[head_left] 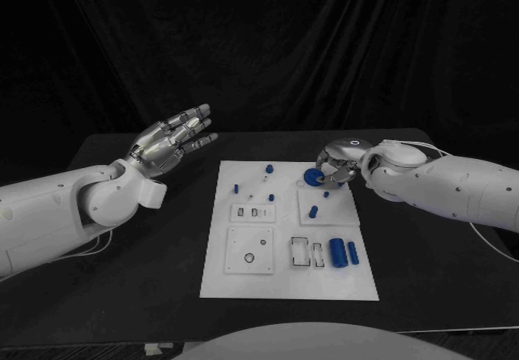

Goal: Assemble the parts on the task board

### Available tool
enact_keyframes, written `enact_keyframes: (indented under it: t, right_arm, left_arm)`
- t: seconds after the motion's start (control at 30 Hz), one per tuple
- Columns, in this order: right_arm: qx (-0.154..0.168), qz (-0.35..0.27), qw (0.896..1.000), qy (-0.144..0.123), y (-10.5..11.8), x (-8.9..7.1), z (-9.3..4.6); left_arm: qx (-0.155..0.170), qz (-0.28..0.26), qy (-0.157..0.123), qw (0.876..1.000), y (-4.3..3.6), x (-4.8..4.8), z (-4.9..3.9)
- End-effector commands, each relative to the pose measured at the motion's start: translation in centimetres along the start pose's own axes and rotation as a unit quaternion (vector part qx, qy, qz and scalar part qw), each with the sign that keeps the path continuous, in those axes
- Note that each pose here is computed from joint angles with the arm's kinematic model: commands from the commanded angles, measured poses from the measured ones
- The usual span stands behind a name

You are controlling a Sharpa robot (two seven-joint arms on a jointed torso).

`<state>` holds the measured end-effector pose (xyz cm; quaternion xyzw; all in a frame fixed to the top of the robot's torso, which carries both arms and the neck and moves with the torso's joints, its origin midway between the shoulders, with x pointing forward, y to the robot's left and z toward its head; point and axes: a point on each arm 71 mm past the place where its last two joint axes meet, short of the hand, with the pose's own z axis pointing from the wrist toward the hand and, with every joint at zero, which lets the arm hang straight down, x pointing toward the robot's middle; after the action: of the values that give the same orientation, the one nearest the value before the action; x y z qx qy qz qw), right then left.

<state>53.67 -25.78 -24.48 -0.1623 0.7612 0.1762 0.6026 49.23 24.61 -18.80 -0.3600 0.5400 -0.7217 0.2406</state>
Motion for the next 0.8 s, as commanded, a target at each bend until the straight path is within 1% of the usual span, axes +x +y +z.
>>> enact_keyframes:
  t: [0.03,0.27,0.53,0.7,0.8]
  right_arm:
    - [-0.005,-0.002,1.0,-0.016,0.2,-0.1,-0.2]
    - [-0.013,0.0,0.999,-0.035,0.8,-0.4,-0.4]
    - [-0.027,0.0,0.998,-0.053,1.7,-1.3,-0.3]
    - [-0.041,0.001,0.997,-0.062,2.7,-1.9,0.0]
    - [-0.053,0.001,0.997,-0.063,3.8,-2.1,0.5]
  left_arm:
    - [0.003,-0.006,0.006,1.0,0.01,0.15,0.04]
    - [0.001,-0.005,0.004,1.0,0.02,0.06,-0.01]
    - [0.0,-0.006,0.005,1.0,0.07,0.07,0.04]
    - [0.0,-0.005,0.005,1.0,0.09,0.04,0.05]
    - [-0.001,-0.006,0.006,1.0,0.12,0.05,0.06]
